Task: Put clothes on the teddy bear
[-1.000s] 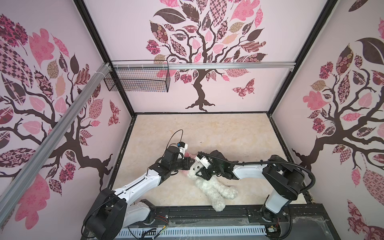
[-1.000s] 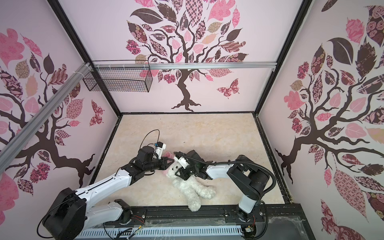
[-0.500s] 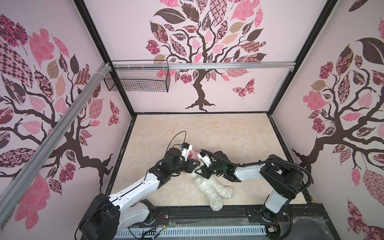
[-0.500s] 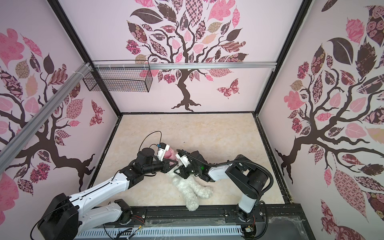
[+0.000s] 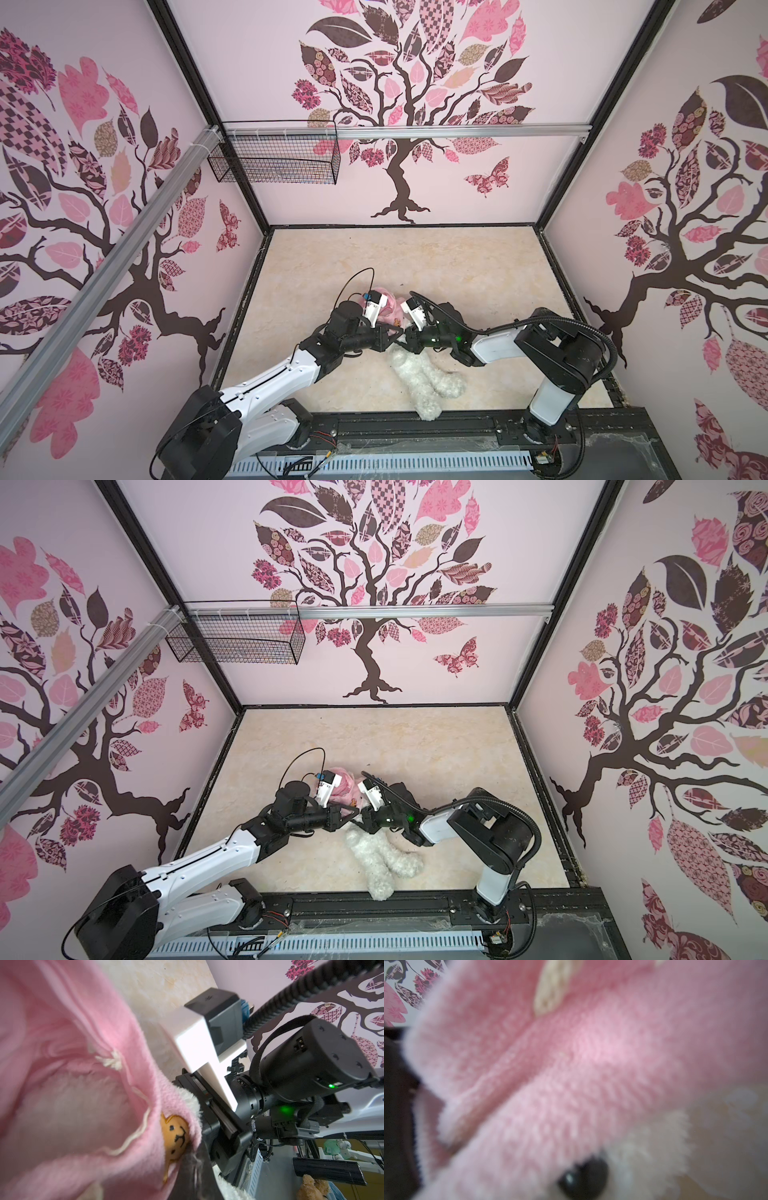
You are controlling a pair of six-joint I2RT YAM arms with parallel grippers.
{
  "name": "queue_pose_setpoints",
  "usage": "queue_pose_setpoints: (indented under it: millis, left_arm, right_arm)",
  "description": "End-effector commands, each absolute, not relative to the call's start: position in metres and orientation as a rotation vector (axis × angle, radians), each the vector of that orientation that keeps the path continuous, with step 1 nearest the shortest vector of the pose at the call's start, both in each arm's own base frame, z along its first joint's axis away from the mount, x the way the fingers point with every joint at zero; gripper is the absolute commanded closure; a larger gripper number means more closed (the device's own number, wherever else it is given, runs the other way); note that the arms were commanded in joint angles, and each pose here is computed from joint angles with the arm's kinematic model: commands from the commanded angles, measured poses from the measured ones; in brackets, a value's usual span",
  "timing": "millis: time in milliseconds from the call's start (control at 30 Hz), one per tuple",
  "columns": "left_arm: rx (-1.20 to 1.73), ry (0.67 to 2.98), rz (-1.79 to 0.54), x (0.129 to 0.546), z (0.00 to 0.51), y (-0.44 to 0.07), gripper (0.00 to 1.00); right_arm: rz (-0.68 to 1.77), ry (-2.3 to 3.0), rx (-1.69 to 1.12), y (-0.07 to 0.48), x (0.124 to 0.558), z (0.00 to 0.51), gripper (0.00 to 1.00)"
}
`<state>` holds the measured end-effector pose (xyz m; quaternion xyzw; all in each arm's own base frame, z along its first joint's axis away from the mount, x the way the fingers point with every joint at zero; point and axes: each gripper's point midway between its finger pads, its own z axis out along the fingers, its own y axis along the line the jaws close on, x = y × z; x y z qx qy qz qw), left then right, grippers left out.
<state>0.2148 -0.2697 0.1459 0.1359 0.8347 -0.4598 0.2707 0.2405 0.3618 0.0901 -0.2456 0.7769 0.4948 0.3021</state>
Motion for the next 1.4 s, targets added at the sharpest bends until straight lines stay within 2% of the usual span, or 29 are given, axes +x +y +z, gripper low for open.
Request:
queue_pose_setpoints:
  millis: [0,367,500,567,700,867,967,1033,1200,1367]
  left_arm:
    - [0.390,2.279,-1.302,0.200,0.139,-0.274,0.89]
    - [0.455,2.217,-1.225,0.199,0.186,-0.265,0.40]
    - [0.460,2.182,-1.211,0.193,0.211,-0.257,0.30]
    - [0.476,2.173,-1.196,0.190,0.222,-0.252,0.28]
    - [0.475,2.203,-1.131,0.190,0.241,-0.234,0.30]
    - [0.464,2.277,-1.040,0.203,0.250,-0.206,0.46]
    - [0.563,2.362,-1.029,0.204,0.241,-0.210,0.60]
    - [0.596,2.402,-0.994,0.209,0.234,-0.210,0.66]
    - [0.601,2.465,-0.962,0.222,0.218,-0.213,0.72]
    - [0.593,2.516,-0.919,0.231,0.199,-0.214,0.71]
  right_arm:
    - [1.367,1.880,-0.641,0.370,0.255,0.131,0.87]
    - [1.204,1.796,-0.756,0.347,0.242,0.122,0.91]
    - [1.139,1.756,-0.817,0.340,0.240,0.122,0.93]
    - [1.119,1.732,-0.844,0.338,0.238,0.124,0.93]
    - [1.090,1.655,-0.913,0.336,0.233,0.133,0.93]
    - [1.038,1.586,-1.018,0.334,0.225,0.139,0.94]
    - [1.033,1.558,-1.063,0.337,0.222,0.142,0.94]
    - [1.037,1.536,-1.076,0.337,0.220,0.145,0.94]
    - [1.035,1.487,-1.113,0.338,0.215,0.148,0.95]
    - [1.027,1.450,-1.142,0.339,0.213,0.151,0.96]
